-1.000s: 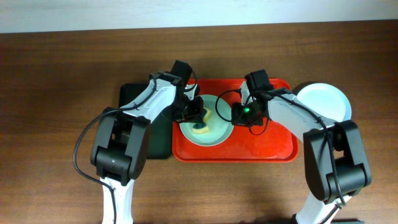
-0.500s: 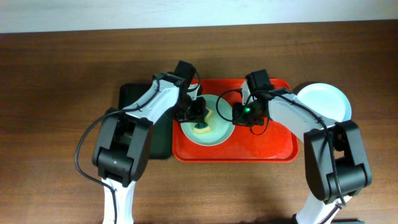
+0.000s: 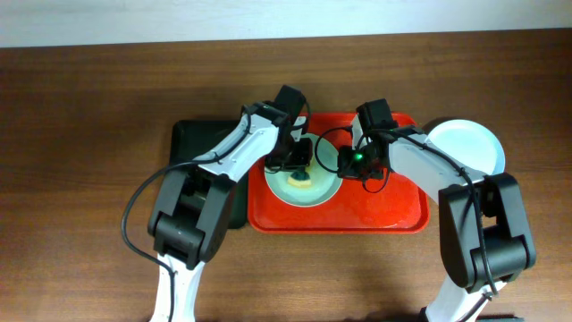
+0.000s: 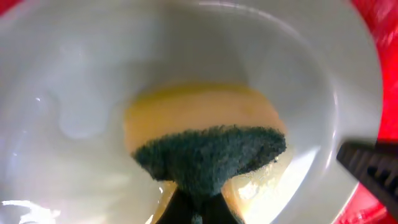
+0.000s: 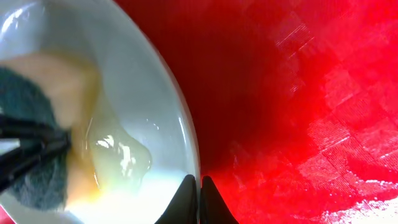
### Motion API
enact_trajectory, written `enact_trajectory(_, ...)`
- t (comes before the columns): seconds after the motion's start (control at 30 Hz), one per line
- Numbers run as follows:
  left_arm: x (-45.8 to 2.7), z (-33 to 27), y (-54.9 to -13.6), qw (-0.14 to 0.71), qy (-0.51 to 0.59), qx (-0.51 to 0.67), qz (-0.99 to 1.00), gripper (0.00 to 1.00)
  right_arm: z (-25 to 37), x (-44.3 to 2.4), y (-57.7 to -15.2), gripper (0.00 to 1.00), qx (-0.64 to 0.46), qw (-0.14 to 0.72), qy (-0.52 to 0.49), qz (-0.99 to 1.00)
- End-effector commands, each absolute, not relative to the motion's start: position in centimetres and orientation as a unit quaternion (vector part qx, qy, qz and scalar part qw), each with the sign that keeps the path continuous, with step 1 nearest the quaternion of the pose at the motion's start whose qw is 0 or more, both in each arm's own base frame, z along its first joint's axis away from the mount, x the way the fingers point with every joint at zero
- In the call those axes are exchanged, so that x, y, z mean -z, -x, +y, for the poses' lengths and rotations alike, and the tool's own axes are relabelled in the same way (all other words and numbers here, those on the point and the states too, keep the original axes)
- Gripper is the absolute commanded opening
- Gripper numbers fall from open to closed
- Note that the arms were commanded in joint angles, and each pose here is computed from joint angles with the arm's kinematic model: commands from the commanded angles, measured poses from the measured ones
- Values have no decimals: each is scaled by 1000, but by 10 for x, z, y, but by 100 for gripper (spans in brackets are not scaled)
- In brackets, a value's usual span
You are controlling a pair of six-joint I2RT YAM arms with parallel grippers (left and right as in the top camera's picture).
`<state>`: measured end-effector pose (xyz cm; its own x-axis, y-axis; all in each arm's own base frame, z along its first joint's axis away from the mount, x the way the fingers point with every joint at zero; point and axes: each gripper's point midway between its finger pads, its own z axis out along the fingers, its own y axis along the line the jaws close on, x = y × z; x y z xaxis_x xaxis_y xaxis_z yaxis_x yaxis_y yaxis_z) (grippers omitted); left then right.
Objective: Clean dirty plates on tray and stack at the side
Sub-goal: 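Keep scrubbing the plate in circles with the sponge, left gripper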
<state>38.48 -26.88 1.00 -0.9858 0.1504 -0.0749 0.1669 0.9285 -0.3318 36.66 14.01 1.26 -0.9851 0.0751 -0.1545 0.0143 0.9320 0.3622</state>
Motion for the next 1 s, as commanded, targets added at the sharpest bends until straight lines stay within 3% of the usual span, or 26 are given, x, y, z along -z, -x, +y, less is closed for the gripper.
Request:
enact_trajectory(0.0, 6, -250, -418, 86, -67, 94, 990, 0, 146, -9, -361, 4, -189, 71, -20, 979)
enact_trajectory(0.27, 5, -242, -428, 100, -57, 90, 989, 0, 146, -9, -360, 4, -189, 71, -20, 979)
enact_trajectory(0.6, -5, -189, -402, 5, -34, 44, 998, 0, 146, -9, -361, 4, -190, 72, -20, 979)
enact_trajectory(0.97, -19, -236, -363, -45, -81, 74, 993, 0, 146, -9, -360, 4, -189, 70, -20, 979)
